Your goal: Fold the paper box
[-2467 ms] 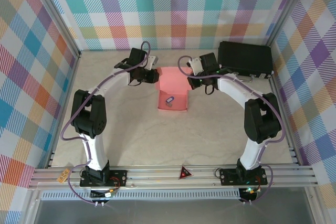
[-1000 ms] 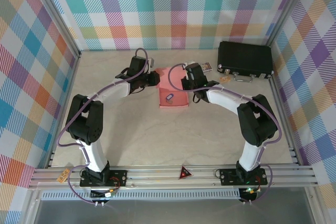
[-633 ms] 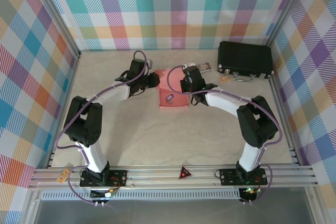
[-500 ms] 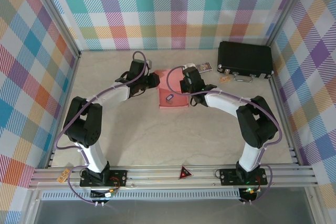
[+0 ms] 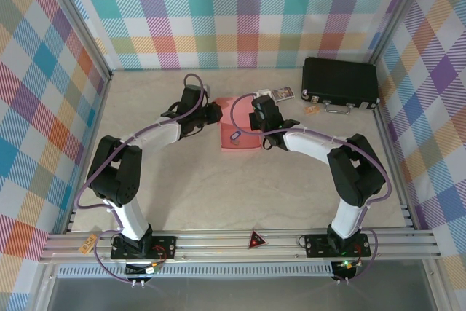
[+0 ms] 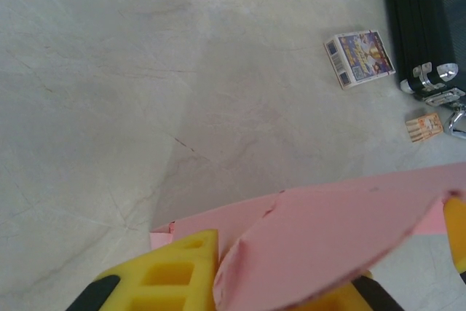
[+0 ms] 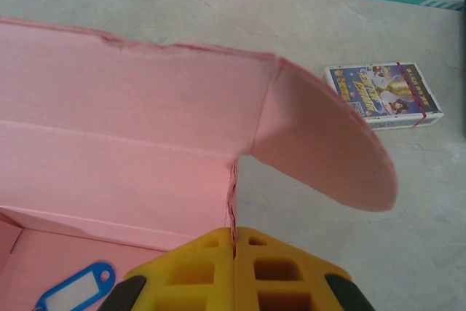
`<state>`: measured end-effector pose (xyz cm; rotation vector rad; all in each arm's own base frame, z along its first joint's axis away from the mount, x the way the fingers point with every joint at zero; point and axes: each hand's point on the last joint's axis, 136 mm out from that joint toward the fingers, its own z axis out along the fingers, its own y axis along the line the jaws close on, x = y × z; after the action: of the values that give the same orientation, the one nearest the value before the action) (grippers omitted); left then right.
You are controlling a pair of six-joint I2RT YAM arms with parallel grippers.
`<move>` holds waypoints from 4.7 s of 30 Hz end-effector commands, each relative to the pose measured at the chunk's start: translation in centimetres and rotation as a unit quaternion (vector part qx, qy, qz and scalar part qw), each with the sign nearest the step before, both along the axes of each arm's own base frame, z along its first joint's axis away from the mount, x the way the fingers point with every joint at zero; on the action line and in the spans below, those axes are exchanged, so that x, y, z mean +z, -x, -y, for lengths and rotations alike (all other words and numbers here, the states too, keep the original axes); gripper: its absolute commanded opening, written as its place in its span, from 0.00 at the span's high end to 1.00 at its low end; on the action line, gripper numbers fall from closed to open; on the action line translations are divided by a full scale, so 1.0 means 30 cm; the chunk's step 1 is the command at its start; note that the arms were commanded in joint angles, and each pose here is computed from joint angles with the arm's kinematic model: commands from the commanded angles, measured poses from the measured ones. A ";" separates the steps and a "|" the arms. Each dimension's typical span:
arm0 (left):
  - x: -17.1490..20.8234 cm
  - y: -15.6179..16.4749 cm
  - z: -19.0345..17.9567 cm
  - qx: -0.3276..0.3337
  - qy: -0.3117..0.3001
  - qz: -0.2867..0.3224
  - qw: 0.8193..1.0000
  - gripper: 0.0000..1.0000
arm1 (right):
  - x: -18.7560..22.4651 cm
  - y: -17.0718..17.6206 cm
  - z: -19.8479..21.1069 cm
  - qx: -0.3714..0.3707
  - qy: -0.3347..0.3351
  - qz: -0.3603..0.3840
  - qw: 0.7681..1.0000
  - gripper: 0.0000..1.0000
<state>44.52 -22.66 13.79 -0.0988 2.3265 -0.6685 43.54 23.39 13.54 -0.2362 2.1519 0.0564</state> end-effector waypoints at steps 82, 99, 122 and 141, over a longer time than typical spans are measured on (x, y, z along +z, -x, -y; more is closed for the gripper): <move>-0.068 0.193 0.008 0.030 0.019 0.100 0.994 0.94 | -0.047 0.174 0.023 -0.092 -0.069 0.111 0.987 1.00; 0.023 0.053 0.028 0.039 -0.030 0.177 0.983 0.96 | 0.056 0.071 -0.017 -0.107 -0.054 0.204 0.972 1.00; -0.071 0.104 0.064 0.019 0.034 0.161 0.986 0.86 | -0.039 0.109 -0.008 -0.116 -0.068 0.177 0.975 1.00; -0.140 0.172 0.042 0.009 0.035 0.139 0.990 0.83 | -0.108 0.172 -0.028 -0.110 -0.063 0.150 0.980 1.00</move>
<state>40.14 -23.69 9.91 -0.0651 2.0272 -0.6788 39.14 24.11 10.67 0.0639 1.8391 0.0119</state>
